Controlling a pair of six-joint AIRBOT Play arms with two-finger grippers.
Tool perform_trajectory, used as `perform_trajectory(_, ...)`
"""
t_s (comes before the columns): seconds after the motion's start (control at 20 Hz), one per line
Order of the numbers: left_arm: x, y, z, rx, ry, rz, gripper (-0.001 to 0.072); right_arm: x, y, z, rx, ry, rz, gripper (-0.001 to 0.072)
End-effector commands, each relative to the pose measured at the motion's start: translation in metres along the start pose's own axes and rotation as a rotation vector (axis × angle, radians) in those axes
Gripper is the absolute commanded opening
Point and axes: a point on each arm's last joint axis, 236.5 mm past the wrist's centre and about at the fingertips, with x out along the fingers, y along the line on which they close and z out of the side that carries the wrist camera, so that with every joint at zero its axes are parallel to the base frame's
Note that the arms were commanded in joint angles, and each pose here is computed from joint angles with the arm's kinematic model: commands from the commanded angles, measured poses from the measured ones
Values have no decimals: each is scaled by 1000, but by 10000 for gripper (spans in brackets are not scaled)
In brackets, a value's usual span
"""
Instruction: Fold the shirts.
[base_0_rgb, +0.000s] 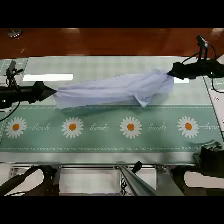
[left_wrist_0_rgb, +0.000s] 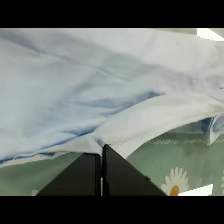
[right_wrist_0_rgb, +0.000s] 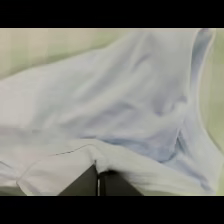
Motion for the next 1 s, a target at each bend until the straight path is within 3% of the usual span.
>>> perform_trajectory(0.0,11,14,24,-41,-48,32,15,28,2,41,26,-61,11,20)
perform_trajectory(0.25,42,51,20,-117,-13,76,15,60,-12,71,72,-93,9,20)
perform_trajectory(0.7,97,69,9,-141,94,88,21,116,-24,45,84,-16,-3,37)
perform_trajectory(0.75,100,72,5,-150,110,88,78,116,-26,44,76,-11,-12,125)
perform_trajectory(0.85,100,75,0,-161,132,84,331,108,-37,42,65,7,-35,373)
perform_trajectory(0.9,96,76,0,-168,136,80,405,99,-49,40,46,23,-69,476)
perform_trajectory(0.95,90,79,2,-181,134,76,443,89,-64,36,25,48,-116,508)
